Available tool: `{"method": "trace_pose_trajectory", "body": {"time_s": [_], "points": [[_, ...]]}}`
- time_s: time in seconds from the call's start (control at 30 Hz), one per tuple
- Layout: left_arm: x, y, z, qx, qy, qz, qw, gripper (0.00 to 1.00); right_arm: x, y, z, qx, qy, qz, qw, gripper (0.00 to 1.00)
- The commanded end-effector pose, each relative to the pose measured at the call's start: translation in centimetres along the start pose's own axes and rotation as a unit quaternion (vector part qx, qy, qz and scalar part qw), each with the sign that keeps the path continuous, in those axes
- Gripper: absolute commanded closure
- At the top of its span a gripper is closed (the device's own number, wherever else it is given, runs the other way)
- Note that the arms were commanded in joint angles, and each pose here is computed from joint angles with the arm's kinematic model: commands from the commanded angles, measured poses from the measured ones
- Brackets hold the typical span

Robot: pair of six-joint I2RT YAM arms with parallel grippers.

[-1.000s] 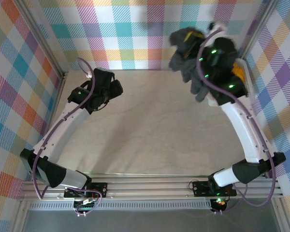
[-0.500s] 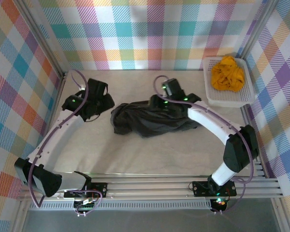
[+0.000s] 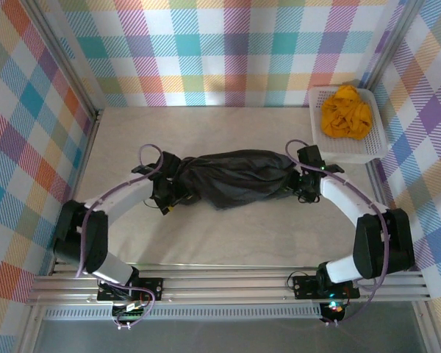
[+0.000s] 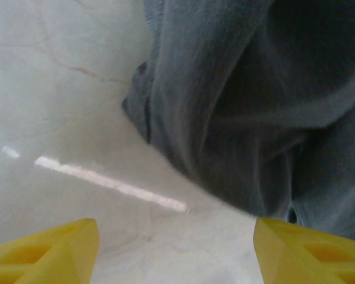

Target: Fold and stack the t-shirts

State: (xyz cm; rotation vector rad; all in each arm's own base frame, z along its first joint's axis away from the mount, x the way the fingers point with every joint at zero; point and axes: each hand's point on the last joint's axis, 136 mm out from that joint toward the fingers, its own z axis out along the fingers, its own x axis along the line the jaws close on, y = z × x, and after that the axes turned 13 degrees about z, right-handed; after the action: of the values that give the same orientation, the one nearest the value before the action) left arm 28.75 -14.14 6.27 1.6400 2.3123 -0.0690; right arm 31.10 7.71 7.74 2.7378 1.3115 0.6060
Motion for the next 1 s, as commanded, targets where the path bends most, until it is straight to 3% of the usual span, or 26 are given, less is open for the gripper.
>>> {"method": "trace_pose_trajectory", "body": {"time_s": [0.0,0.07,0.17,0.2,0.33,0.6,0.97], "points": [[-2.4,2.0,1.2,-0.018,-0.035,-0.010,0.999,0.33,0.2,0.8,1.0,0.007,0.008,0.008,1.000,0.36],[-2.5,2.5,2.2,-0.017,-0.027,-0.008,0.999,0.48,0.4,1.3,1.9,0.013,0.003,0.012,1.000,0.38],[-1.9,3.3,2.6,-0.021,-0.005,-0.009,1.000,0.93,0.9,1.8,3.5,0.030,-0.001,0.021,0.999,0.46],[-1.7,3.7,2.3,-0.027,0.001,-0.010,1.000,1.00,1.1,2.0,3.8,0.034,-0.003,0.024,0.999,0.52],[-1.4,5.6,-1.1,-0.069,-0.008,-0.015,0.997,1.00,2.5,3.6,2.7,0.011,0.009,0.027,1.000,0.98],[-1.7,11.1,-12.0,-0.171,-0.079,-0.048,0.981,1.00,8.0,10.0,-8.5,-0.137,0.095,0.000,0.986,1.00],[-2.1,16.6,-25.1,-0.285,-0.181,-0.077,0.938,1.00,14.0,14.5,-23.4,-0.275,0.218,-0.042,0.935,1.00]]}}
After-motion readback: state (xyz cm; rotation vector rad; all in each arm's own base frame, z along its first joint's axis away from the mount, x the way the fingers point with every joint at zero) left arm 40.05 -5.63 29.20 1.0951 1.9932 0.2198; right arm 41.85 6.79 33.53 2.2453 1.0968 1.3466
